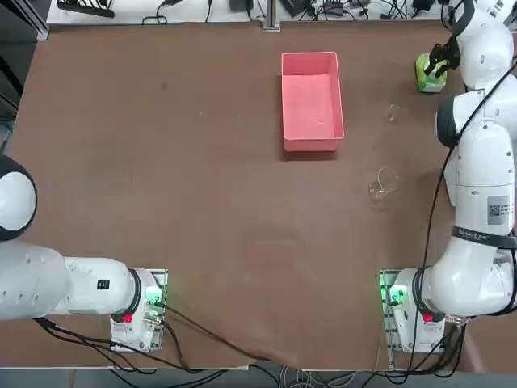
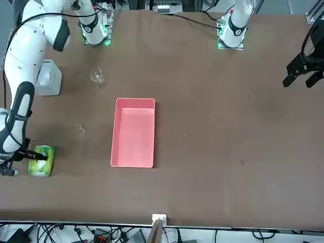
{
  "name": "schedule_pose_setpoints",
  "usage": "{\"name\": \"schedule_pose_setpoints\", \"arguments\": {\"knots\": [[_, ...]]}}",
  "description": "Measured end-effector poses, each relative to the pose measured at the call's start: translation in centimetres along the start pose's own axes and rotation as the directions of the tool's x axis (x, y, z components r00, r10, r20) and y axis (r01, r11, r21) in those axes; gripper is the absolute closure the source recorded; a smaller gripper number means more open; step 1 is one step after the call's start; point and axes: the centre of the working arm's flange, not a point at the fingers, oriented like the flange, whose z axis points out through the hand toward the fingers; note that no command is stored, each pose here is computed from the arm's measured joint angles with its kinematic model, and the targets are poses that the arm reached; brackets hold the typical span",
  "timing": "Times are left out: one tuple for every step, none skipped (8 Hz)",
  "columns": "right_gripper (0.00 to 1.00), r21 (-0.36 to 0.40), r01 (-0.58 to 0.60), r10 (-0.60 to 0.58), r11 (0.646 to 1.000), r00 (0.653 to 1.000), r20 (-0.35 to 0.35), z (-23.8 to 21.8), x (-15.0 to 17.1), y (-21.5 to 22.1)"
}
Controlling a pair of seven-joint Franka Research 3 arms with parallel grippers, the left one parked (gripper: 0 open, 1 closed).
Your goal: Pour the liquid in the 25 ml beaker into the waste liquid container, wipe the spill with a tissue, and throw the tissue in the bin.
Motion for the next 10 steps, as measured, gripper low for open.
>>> {"name": "schedule_pose_setpoints", "arguments": {"knots": [[0.52, -0.007, 0.002, -0.002, 1.0, 1.0, 0.004, 0.0, -0.04, 0.1], [0.54, -0.01, 0.002, -0.002, 1.0, 1.0, 0.006, 0.0, -0.07, 0.21], [0.59, -0.011, 0.002, -0.002, 1.0, 1.0, 0.007, -0.01, -0.09, 0.29], [0.6, -0.012, 0.001, -0.001, 1.0, 1.0, 0.007, -0.02, -0.11, 0.35], [0.6, -0.011, 0.001, -0.001, 1.0, 1.0, 0.007, -0.01, -0.11, 0.36], [0.6, -0.012, 0.001, -0.001, 1.0, 1.0, 0.007, -0.01, -0.11, 0.36], [0.6, -0.012, 0.002, -0.001, 1.0, 1.0, 0.007, -0.01, -0.11, 0.37], [0.63, -0.012, 0.001, -0.001, 1.0, 1.0, 0.007, -0.01, -0.12, 0.4], [0.65, -0.013, 0.001, -0.001, 1.0, 1.0, 0.008, -0.01, -0.12, 0.41], [0.67, -0.013, 0.002, -0.002, 1.0, 1.0, 0.008, -0.01, -0.13, 0.43]]}}
